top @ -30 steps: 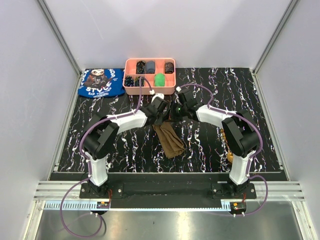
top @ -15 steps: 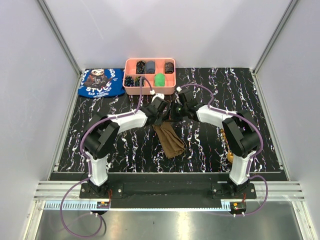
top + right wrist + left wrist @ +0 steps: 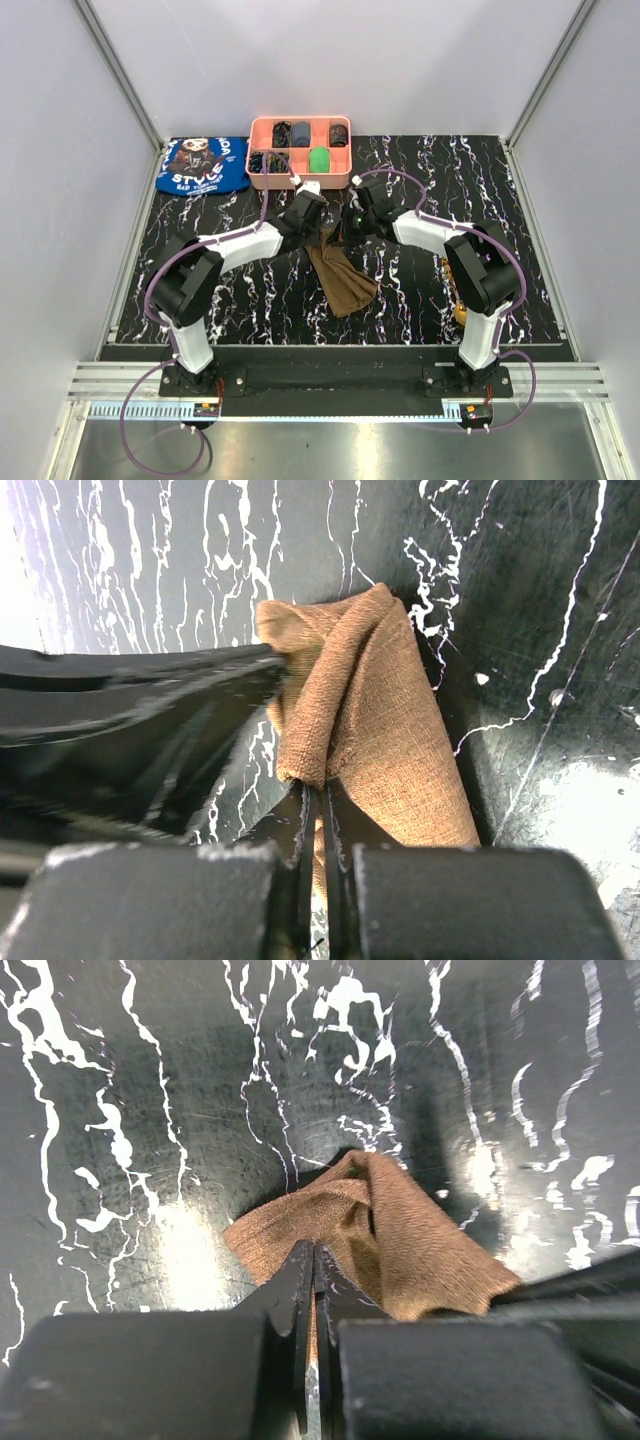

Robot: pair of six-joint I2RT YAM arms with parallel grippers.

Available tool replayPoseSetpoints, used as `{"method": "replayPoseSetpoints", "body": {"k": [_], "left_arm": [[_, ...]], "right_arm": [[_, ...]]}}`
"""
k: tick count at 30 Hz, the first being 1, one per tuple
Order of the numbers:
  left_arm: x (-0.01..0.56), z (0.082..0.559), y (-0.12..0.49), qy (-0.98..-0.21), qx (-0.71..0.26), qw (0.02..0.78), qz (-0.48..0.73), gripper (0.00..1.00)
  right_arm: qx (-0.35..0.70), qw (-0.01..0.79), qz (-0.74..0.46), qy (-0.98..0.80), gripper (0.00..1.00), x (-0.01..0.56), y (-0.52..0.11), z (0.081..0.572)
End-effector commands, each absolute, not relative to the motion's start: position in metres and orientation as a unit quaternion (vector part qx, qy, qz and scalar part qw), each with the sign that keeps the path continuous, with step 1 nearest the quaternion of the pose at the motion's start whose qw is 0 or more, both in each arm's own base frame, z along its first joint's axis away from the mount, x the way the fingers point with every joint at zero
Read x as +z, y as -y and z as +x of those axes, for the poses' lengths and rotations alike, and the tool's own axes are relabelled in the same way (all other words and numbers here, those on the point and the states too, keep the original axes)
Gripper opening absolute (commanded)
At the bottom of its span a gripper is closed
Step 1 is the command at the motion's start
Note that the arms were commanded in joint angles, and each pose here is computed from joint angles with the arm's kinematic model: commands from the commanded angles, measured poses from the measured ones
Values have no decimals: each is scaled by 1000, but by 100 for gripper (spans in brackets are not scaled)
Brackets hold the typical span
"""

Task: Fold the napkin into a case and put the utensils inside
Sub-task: Grasp the top corner of the smaller rectangle folded napkin from the folded napkin.

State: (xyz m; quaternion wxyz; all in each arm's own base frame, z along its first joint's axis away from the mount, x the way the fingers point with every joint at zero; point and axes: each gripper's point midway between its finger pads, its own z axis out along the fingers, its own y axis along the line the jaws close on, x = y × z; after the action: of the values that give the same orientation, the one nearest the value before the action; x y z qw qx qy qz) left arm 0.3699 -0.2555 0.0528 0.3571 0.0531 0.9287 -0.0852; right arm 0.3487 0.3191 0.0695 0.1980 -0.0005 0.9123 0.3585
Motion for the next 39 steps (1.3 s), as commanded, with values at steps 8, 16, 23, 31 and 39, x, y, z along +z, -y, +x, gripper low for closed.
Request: {"method": "replayPoseSetpoints", "body": {"k": [8, 16, 23, 31, 39], "left_arm": [[91, 382, 271, -902, -164, 399, 32, 0], [92, 381, 271, -898, -182, 400, 28, 0], [83, 375, 269, -902, -183, 391, 21, 0], [77, 376, 258, -907, -172, 384, 10, 0], [72, 380, 252, -912, -168, 374, -1, 0]], "right_arm": [[348, 163, -40, -922, 0, 55, -346, 334], [318, 146, -56, -935, 0, 37, -353, 337], [328, 173, -37, -928, 0, 40, -365, 363], [364, 195, -48, -909, 12, 53, -374, 381], [356, 225, -73, -904, 31, 79, -354, 365]]}}
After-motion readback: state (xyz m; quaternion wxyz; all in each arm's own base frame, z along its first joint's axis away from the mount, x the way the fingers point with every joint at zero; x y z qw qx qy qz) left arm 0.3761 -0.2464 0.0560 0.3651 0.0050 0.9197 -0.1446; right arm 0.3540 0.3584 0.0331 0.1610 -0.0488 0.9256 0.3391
